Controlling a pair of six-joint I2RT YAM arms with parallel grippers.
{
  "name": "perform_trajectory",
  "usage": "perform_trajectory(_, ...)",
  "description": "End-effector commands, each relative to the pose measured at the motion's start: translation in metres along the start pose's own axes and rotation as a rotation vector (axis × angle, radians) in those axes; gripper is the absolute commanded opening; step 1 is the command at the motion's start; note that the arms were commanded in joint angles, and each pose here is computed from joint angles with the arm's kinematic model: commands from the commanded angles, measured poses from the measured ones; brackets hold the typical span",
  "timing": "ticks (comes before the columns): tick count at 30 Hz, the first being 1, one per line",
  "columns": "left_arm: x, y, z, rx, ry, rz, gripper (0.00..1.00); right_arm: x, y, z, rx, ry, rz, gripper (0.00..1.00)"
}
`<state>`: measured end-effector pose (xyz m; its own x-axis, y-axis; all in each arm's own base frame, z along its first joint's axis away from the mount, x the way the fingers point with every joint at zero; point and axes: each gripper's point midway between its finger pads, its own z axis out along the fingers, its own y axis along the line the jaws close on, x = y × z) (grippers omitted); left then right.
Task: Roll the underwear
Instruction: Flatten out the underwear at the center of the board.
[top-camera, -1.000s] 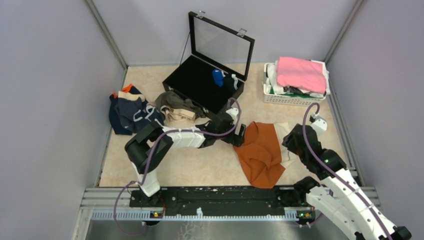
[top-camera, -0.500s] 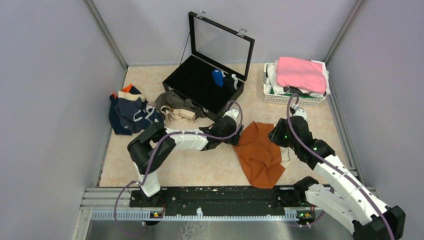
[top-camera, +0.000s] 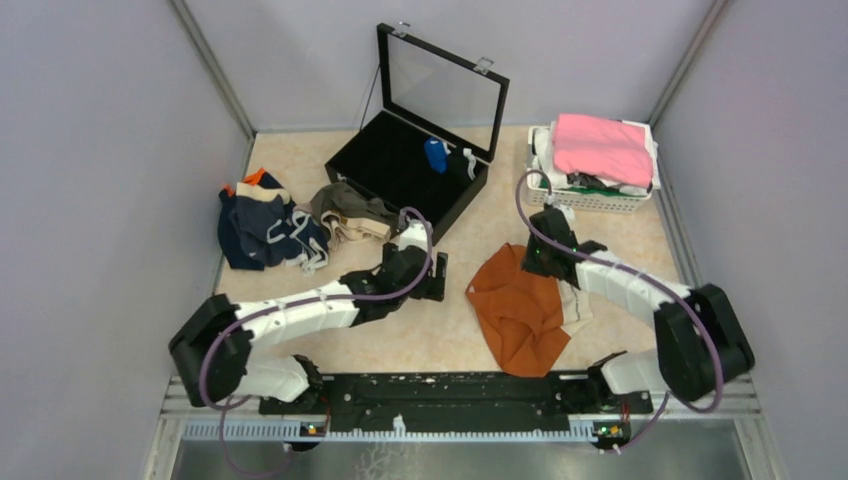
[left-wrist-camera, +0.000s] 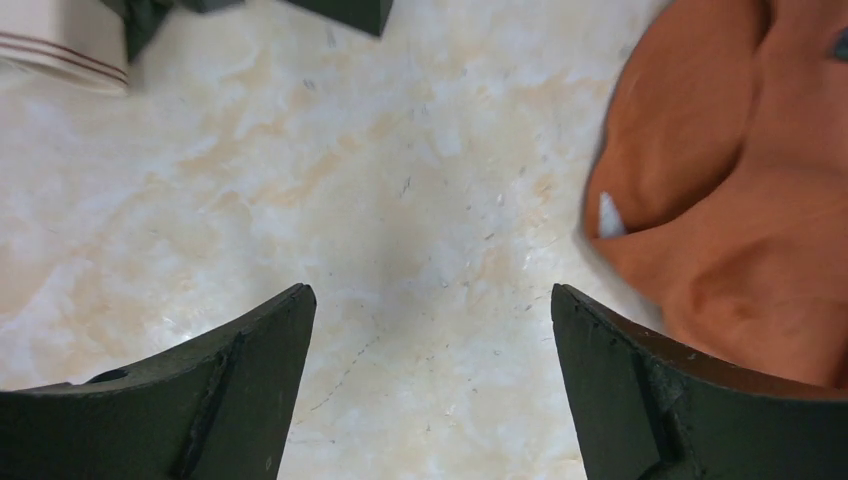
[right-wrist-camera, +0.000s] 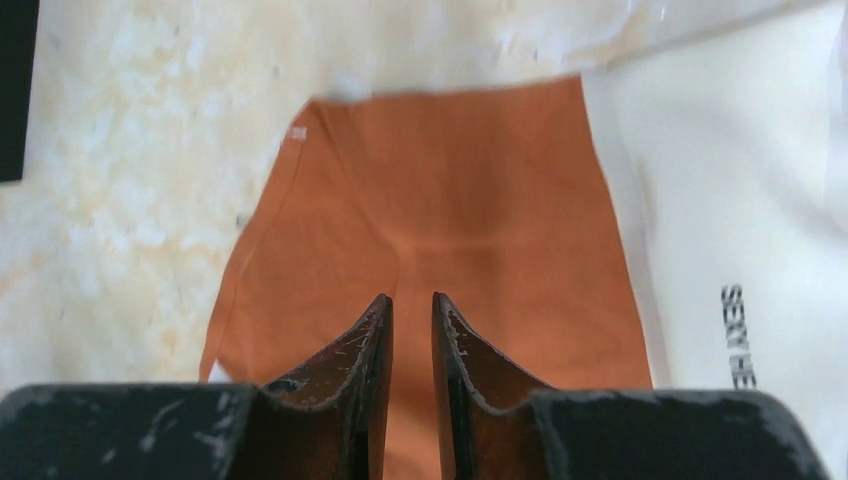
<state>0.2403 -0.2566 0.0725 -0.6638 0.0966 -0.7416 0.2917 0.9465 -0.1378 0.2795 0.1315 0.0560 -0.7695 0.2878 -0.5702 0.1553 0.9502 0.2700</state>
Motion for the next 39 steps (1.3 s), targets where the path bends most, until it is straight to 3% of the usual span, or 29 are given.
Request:
perform_trajectory(1, -0.036, 0.010, -0.034, -0.015, -0.119, -0.059, 0.94, -0.056, 0.015, 0.021, 0.026, -0.134, -0.022, 0.20)
perform_trajectory(8, -0.063, 0.024, -0.069, -0.017, -0.243, -0.125, 0.96, -0.042, 0.034, 0.058, -0.043, -0.036, -0.121, 0.20)
perform_trajectory(15, -0.082, 0.044, -0.095, -0.058, -0.343, -0.181, 0.97, -0.004, 0.074, 0.069, -0.190, 0.068, -0.263, 0.29)
perform_trajectory(22, -0.095, 0.068, -0.119, -0.135, -0.423, -0.207, 0.99, 0.058, 0.141, 0.046, -0.435, 0.174, -0.427, 0.32)
perform_trajectory(32, -0.096, 0.096, -0.140, -0.220, -0.476, -0.275, 0.99, 0.164, 0.202, -0.030, -0.809, 0.343, -0.653, 0.36)
perform_trajectory(35, -0.094, 0.100, -0.144, -0.220, -0.488, -0.299, 0.99, 0.150, 0.203, -0.047, -0.827, 0.264, -0.609, 0.39)
perform_trajectory(39, -0.088, 0.100, -0.141, -0.205, -0.484, -0.322, 0.99, 0.082, 0.200, -0.079, -0.738, 0.025, -0.492, 0.46)
